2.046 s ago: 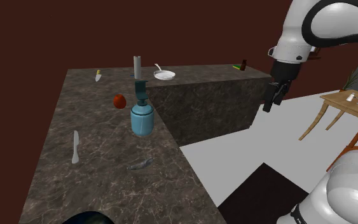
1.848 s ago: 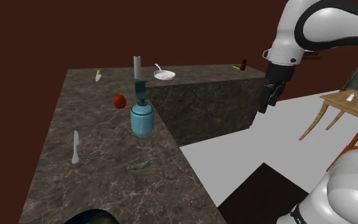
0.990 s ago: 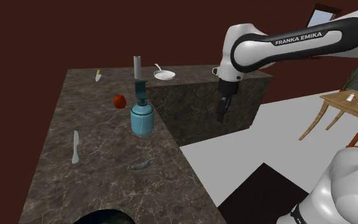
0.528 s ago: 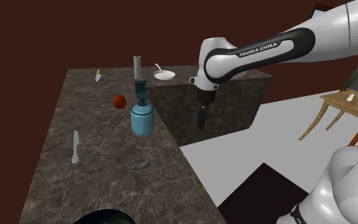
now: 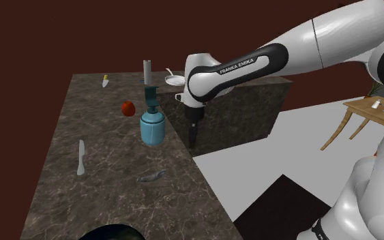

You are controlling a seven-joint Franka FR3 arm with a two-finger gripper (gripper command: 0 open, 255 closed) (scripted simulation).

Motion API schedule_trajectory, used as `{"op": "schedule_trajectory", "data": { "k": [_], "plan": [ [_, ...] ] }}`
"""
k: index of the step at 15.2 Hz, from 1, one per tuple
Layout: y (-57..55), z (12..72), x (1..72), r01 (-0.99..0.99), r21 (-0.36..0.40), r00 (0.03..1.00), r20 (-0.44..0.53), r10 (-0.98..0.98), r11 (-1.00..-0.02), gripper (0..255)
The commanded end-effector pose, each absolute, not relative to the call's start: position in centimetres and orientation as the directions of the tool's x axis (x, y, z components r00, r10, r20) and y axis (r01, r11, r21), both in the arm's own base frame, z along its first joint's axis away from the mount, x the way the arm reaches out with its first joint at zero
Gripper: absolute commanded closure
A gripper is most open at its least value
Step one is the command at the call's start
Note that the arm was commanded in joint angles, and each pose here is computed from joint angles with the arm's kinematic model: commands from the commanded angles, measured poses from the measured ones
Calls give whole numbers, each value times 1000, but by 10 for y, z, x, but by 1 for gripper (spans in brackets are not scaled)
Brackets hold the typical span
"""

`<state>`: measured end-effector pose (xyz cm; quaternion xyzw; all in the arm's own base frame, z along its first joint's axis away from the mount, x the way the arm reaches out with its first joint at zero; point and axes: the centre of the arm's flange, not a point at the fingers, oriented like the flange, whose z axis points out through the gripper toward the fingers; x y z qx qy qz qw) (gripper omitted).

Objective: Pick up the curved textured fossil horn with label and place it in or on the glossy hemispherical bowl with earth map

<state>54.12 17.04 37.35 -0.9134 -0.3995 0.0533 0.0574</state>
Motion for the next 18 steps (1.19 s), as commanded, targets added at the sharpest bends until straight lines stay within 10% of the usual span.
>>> {"op": "schedule_trajectory", "data": {
  "k": [1,18],
  "plan": [
    [191,359,551,760,-157,632,-44,774,-630,0],
    [334,269,578,921,-204,340,8,940,-332,0]
  ]
}}
